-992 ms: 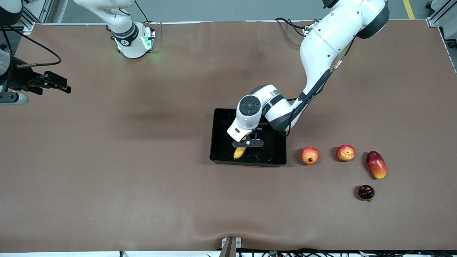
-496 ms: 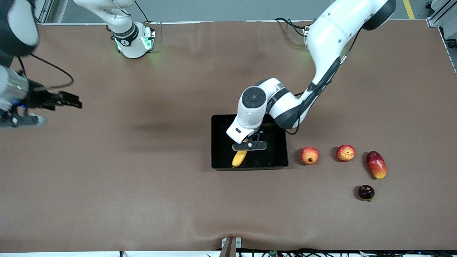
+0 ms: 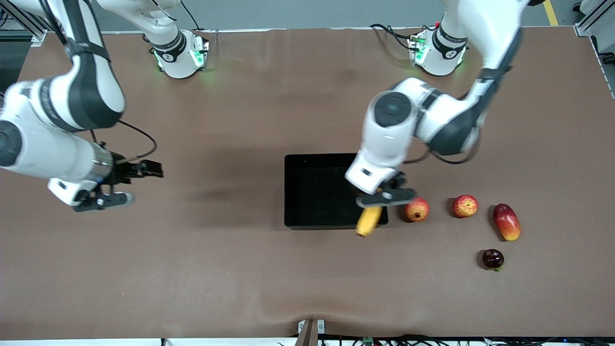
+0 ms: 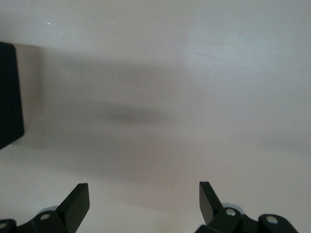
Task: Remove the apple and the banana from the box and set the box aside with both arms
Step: 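Lift the banana out with the left gripper while the right gripper approaches the box, then place the banana near the fruits while the right gripper grasps the box rim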
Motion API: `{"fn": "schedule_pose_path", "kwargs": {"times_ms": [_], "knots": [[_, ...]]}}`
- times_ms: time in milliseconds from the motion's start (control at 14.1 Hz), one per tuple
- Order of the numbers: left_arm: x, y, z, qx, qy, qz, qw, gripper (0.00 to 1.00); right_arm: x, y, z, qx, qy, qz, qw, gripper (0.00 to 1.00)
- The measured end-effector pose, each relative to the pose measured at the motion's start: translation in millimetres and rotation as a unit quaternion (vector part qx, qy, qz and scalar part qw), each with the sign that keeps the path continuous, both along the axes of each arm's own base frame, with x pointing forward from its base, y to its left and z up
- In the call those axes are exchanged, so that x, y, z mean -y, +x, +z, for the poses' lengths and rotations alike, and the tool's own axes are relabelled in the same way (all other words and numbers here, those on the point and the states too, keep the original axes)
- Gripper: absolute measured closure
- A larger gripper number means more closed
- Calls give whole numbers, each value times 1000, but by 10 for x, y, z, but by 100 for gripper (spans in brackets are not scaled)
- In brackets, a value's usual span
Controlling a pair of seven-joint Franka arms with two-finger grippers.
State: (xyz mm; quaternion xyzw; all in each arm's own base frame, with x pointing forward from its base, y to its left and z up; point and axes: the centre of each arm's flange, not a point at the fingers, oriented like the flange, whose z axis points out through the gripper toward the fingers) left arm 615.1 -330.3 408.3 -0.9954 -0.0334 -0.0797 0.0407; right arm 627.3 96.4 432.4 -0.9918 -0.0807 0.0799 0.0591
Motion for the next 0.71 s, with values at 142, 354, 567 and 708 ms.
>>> {"fn": "schedule_pose_path", "kwargs": {"times_ms": [142,354,567,708], "knots": [[-618,271,-51,-11,12,-2,1000,62,-264,72,-219,11,5,14,1000,0],[-1541,550,-295,-41,25,-15,999,62,-806,111,-691,7,17,2,1000,0],[-2242,745,-629,-61,20,-51,997,62,-1355,117,-1032,-1,17,-9,1000,0],[-2507,849,-921,-56,4,-64,996,62,-1814,133,-1136,0,15,-25,1000,0]]}}
